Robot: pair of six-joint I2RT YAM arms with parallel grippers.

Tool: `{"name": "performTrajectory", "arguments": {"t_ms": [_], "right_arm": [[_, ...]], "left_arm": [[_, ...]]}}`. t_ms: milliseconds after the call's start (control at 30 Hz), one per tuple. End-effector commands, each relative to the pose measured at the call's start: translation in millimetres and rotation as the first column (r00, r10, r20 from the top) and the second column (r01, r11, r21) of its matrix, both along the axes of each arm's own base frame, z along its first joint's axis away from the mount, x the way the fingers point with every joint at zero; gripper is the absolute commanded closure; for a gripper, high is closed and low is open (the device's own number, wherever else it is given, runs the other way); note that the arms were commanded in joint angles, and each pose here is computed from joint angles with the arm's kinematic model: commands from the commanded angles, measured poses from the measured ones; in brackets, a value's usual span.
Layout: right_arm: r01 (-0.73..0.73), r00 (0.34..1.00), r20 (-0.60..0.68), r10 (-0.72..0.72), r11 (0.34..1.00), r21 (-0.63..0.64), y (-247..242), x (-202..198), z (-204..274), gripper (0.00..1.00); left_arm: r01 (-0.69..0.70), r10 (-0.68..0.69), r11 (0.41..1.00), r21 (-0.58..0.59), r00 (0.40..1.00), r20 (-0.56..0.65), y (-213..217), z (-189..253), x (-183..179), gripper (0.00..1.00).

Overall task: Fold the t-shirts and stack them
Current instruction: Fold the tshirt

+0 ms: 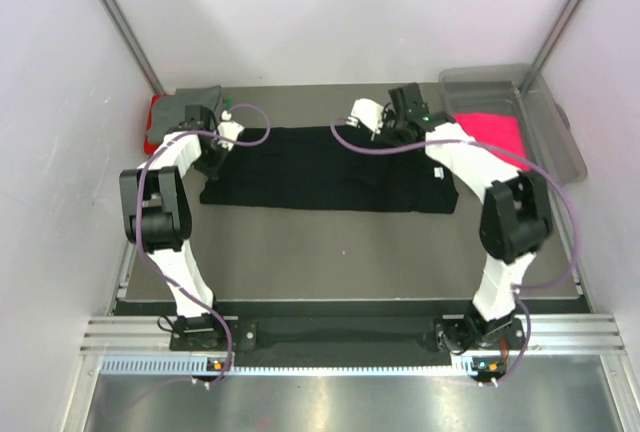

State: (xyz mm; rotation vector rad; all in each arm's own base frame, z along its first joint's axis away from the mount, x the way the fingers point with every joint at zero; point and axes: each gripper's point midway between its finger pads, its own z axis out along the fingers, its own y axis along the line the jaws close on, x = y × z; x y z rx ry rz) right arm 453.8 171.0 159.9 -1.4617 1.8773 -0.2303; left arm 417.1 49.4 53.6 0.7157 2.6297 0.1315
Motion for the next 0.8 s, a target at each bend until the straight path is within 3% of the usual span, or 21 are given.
{"name": "performTrajectory", "arguments": {"t_ms": [0,333,767], "right_arm": [[0.040,0.998,0.041,-0.041,0.999,0.027,1.0,40.7,3.8,1.00],[0.114,0.992,0.051,-0.115,0.993,0.023,-6.5,92.3,-16.7,1.00],[0.158,0.985,0.063,-0.163,0.985,0.075,-11.5,106.1,-10.7,1.00]], "left_arm": [[0.005,-0.003,1.000,-0.016,0.996,0.093,-2.4,12.2,37.7,1.00],[-0.034,0.034,0.999,-0.004,0.992,0.125,4.5,3.9,65.3,1.00],[-0.068,0.070,0.998,-0.019,0.985,0.160,3.2,9.9,62.0,1.00]]}}
